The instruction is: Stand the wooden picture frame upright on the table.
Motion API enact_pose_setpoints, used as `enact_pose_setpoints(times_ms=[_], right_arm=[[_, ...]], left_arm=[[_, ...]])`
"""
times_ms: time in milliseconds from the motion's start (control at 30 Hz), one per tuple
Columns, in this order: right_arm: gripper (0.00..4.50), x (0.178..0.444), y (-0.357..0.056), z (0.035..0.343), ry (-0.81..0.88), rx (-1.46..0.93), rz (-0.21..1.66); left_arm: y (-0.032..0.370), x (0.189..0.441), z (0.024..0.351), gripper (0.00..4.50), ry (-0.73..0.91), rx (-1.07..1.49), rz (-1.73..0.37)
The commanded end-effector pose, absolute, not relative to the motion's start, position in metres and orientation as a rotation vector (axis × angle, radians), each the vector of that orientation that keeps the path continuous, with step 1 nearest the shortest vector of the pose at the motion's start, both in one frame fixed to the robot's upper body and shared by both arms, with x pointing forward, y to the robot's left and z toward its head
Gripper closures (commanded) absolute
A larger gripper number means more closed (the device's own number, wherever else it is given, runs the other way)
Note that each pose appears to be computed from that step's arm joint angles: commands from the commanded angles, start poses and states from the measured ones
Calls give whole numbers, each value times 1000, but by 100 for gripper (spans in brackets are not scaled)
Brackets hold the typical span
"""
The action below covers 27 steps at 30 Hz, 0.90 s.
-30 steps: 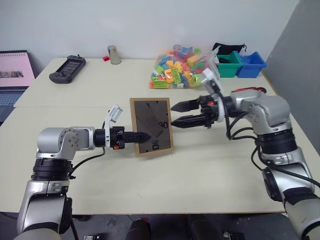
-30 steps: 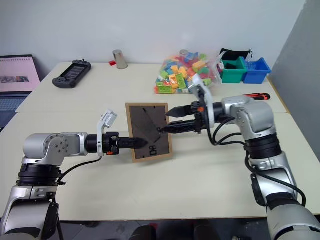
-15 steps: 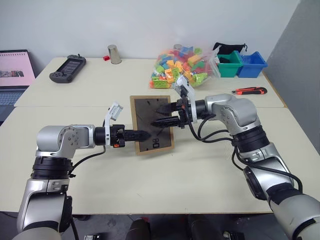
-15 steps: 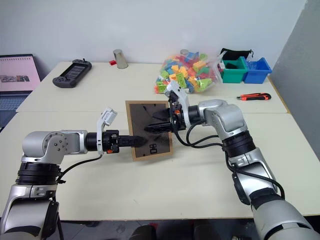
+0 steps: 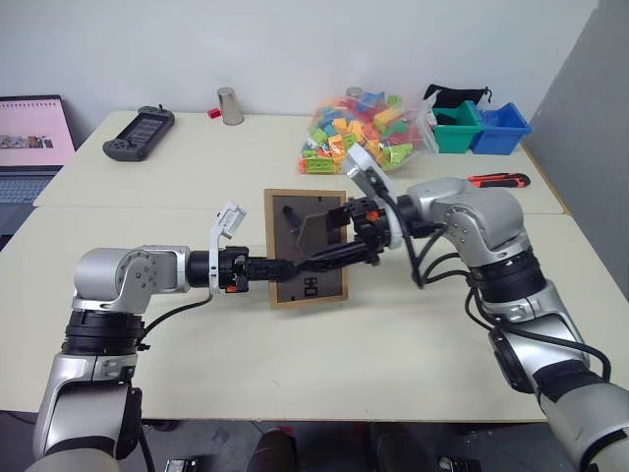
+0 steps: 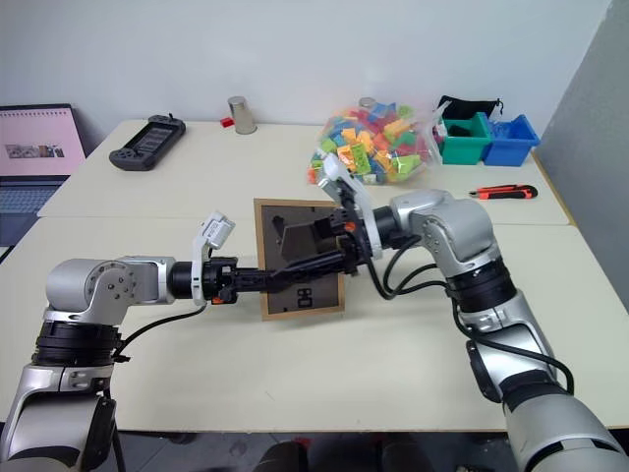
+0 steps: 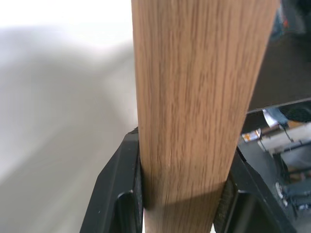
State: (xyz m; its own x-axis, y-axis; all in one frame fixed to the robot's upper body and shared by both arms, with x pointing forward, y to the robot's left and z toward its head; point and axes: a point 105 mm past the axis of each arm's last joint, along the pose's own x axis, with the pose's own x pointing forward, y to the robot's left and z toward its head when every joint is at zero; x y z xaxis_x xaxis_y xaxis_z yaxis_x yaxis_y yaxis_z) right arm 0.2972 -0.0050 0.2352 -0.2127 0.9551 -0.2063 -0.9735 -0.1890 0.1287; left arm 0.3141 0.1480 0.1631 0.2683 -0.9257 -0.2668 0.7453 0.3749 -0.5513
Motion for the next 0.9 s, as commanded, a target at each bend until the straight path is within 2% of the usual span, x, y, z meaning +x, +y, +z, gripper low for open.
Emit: enact_pose_setpoints(times_ms=[33, 200, 467, 633, 767, 900], right_arm=[[36, 303, -8, 240, 227, -119, 1735], [36, 337, -41, 229, 218, -226, 1536], [36, 338, -92, 231, 232, -307, 1492], [36, 344, -105, 224, 65, -608, 1409], [36, 353, -105, 210, -377, -1099, 1242], [36, 355, -102, 209, -687, -1365, 1113]], left_arm=[[151, 316, 176, 321, 542, -333, -1166], [150, 314, 179, 321, 540, -336, -1182], [149, 313, 184, 321, 536, -351, -1200], [150, 313, 186, 321, 578, -408, -1192], [146, 310, 192, 321, 605, -491, -1213], [142, 307, 199, 321, 616, -578, -1234]])
